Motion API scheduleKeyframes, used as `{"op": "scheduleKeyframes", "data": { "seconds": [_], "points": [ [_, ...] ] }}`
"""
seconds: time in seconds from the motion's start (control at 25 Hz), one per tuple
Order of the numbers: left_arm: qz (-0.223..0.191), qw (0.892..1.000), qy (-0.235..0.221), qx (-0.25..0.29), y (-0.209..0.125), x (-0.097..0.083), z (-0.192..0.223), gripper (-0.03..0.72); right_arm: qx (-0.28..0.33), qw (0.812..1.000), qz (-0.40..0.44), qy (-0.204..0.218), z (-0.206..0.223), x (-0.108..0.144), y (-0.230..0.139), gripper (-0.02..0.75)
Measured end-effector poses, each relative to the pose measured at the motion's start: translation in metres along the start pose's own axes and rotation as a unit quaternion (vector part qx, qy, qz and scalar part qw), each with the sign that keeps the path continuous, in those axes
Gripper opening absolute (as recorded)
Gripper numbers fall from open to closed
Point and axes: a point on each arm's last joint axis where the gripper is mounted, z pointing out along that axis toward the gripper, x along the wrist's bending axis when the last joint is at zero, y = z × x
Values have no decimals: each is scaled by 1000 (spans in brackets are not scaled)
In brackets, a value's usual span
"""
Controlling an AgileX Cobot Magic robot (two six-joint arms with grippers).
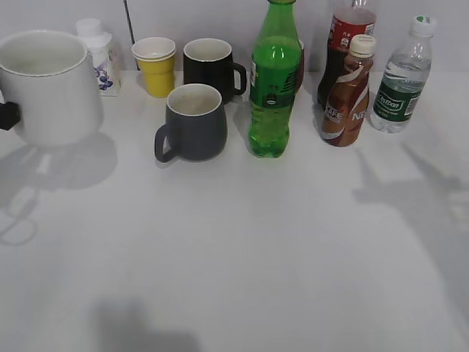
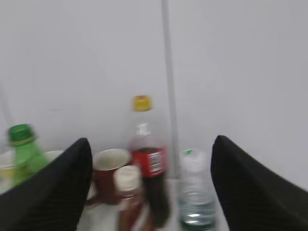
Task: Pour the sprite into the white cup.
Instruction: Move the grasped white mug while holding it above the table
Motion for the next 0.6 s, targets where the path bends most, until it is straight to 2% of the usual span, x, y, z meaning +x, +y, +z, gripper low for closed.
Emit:
{"op": "scheduleKeyframes", "data": {
  "seconds": [0.12, 0.32, 0.52, 0.6],
  "points": [
    [4, 1000, 2, 3, 4, 1, -3, 43, 26, 997, 39, 67, 14, 10, -22, 575],
    [9, 1000, 4, -7, 12, 1, -7, 43, 80, 984, 71, 140, 41, 25, -66, 575],
    [13, 1000, 3, -9, 14, 1, -8, 43, 133, 966, 0, 223, 62, 70, -107, 575],
    [13, 1000, 3, -8, 14, 1, -8, 43, 139, 964, -22, 227, 70, 82, -119, 575]
  ]
}}
